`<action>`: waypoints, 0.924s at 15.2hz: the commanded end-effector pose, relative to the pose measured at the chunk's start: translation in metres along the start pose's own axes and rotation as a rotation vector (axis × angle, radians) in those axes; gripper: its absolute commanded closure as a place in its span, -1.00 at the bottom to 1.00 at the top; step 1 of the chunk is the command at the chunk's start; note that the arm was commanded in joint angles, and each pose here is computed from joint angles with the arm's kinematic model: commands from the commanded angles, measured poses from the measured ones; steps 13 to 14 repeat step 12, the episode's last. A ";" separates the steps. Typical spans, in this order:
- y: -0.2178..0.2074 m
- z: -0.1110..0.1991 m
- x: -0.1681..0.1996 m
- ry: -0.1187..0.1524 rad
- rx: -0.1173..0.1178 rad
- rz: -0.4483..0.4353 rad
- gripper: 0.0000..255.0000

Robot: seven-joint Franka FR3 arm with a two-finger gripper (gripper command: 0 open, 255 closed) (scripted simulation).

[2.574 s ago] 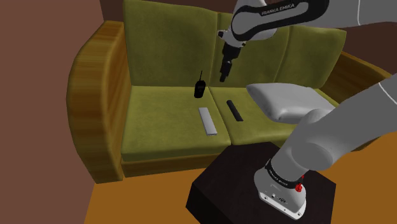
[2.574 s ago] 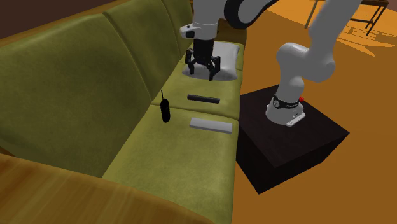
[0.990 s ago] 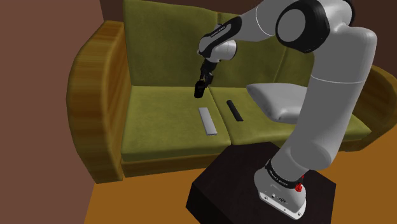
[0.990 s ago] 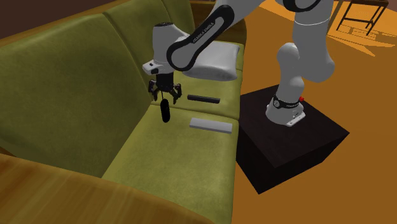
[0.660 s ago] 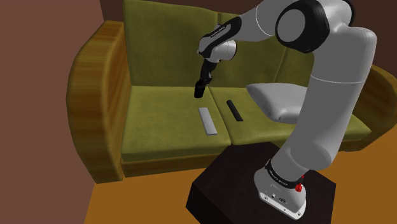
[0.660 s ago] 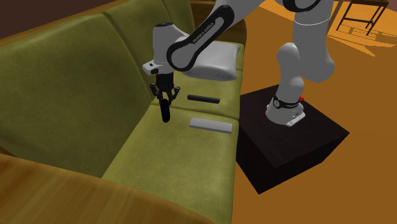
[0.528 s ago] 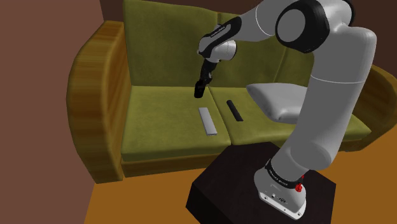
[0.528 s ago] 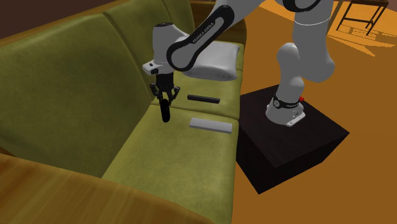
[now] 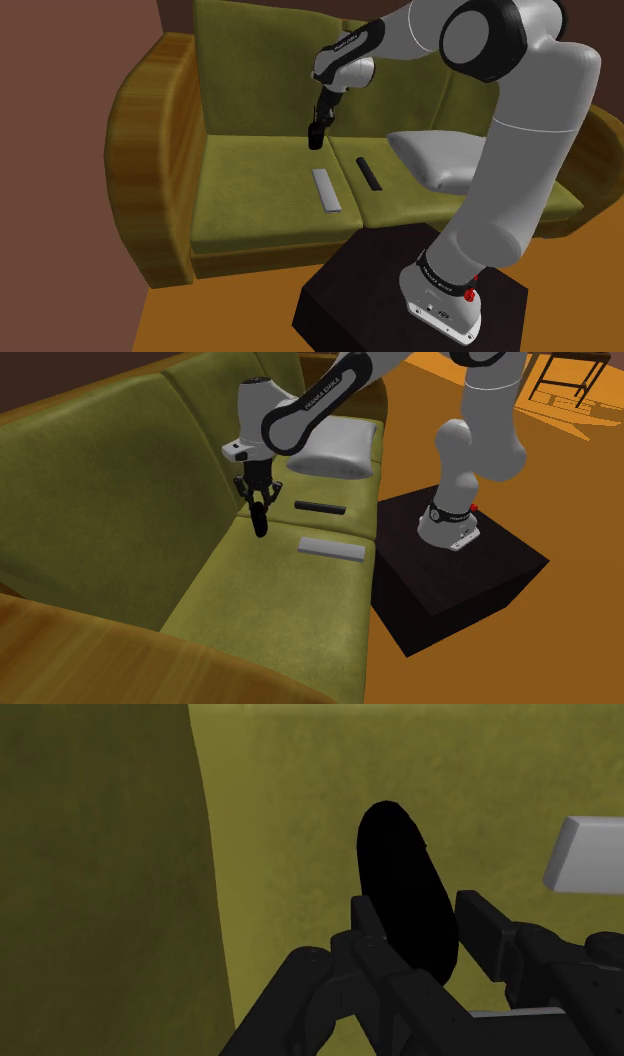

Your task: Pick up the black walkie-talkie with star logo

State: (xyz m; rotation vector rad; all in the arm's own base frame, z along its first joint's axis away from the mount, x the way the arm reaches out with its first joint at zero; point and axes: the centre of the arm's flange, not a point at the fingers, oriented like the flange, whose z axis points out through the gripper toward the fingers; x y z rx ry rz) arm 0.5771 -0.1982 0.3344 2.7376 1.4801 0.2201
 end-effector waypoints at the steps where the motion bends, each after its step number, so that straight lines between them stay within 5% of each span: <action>1: 0.000 -0.010 0.002 0.000 0.000 0.000 1.00; 14: 0.004 -0.058 0.007 0.000 0.000 0.000 1.00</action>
